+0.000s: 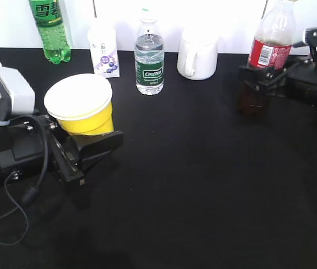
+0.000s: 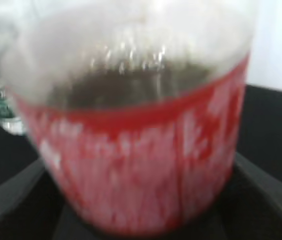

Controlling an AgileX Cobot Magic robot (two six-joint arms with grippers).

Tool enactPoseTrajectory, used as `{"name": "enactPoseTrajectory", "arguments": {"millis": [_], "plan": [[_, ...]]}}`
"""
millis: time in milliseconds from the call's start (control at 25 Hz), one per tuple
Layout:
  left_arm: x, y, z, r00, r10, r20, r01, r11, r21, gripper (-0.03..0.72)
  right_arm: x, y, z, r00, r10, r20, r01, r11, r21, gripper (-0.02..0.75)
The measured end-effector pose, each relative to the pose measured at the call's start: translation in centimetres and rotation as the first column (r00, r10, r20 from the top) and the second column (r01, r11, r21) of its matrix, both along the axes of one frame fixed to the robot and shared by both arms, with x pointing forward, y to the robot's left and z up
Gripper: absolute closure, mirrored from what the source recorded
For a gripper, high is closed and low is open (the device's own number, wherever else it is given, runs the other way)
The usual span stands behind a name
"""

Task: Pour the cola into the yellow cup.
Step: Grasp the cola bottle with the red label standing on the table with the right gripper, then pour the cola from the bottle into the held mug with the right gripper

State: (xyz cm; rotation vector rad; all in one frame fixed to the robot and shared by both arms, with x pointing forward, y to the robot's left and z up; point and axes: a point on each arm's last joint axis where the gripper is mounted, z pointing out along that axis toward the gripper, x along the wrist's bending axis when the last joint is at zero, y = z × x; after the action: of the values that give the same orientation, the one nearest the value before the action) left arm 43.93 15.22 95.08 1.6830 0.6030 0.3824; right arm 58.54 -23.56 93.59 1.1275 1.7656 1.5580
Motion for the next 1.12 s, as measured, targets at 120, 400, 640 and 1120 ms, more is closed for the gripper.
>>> {"name": "enactPoseTrajectory", "arguments": {"millis": [120, 400, 640, 1120], "plan": [[0.0, 0.0, 0.0, 1.000, 0.000, 0.000, 0.000, 1.000, 0.000, 0.249, 0.2, 0.0, 0.2, 0.999, -0.017, 0.030, 0.016, 0.999, 0.045, 0.116], [0.0, 0.0, 0.0, 1.000, 0.000, 0.000, 0.000, 1.000, 0.000, 0.249, 0.2, 0.0, 0.2, 0.999, -0.016, 0.040, 0.014, 0.999, 0.053, 0.226], [0.0, 0.0, 0.0, 1.000, 0.000, 0.000, 0.000, 1.000, 0.000, 0.249, 0.3, 0.0, 0.2, 0.999, -0.016, 0.043, 0.013, 0.998, 0.058, 0.226], [1.4, -1.1, 1.7, 0.999, -0.032, 0.028, 0.033, 0.999, -0.039, 0.249, -2.2, 1.3, 6.8, 0.923, 0.193, 0.333, -0.172, 0.981, -0.093, 0.226]]}}
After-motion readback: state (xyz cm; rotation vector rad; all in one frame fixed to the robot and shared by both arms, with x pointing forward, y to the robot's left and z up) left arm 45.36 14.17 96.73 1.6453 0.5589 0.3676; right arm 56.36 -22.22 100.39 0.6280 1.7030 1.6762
